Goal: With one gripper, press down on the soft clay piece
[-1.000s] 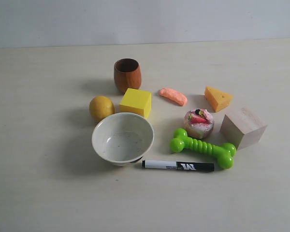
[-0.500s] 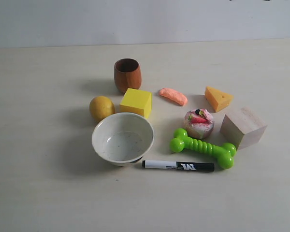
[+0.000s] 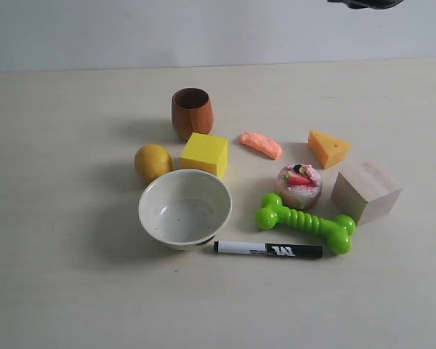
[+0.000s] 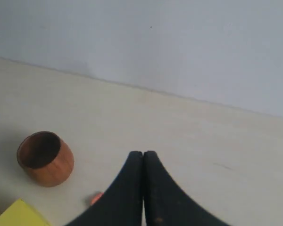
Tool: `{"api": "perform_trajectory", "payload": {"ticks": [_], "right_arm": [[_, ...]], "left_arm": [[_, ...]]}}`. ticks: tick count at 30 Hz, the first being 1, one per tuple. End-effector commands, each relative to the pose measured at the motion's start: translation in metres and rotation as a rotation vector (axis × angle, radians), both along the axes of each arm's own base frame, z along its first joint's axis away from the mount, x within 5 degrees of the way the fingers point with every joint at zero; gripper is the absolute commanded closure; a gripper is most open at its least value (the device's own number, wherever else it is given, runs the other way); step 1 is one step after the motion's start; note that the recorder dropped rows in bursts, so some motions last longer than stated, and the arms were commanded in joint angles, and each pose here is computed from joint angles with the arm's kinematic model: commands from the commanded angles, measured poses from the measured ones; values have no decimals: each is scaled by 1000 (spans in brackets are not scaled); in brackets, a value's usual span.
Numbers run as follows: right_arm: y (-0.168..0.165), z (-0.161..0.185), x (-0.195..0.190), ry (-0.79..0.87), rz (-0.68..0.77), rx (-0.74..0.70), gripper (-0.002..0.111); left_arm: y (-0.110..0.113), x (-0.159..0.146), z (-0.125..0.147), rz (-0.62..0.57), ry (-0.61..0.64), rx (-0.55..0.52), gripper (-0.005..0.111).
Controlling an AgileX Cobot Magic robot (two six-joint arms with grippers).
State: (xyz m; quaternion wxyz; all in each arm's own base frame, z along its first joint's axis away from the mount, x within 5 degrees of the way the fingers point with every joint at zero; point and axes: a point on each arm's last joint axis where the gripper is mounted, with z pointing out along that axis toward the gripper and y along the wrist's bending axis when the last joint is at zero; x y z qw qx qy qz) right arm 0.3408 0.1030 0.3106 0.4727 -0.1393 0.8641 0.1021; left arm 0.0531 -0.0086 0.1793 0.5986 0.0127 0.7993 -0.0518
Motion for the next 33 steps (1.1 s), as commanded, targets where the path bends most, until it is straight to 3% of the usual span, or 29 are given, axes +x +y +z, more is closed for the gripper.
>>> {"api": "perform_trajectory", "payload": {"ticks": [1, 8, 18, 24, 33], "right_arm": [[17, -17, 34, 196, 49, -7, 108], [33, -42, 79, 423, 53, -88, 108], [62, -102, 92, 570, 98, -220, 108], [66, -130, 94, 665, 79, -181, 108], [69, -131, 98, 730, 37, -156, 108]], "left_arm": [[0, 0, 2, 4, -17, -3, 107], [0, 0, 2, 4, -17, -3, 107], [0, 0, 2, 4, -17, -3, 107], [0, 0, 2, 4, -17, -3, 107], [0, 0, 2, 4, -17, -3, 107]]}}
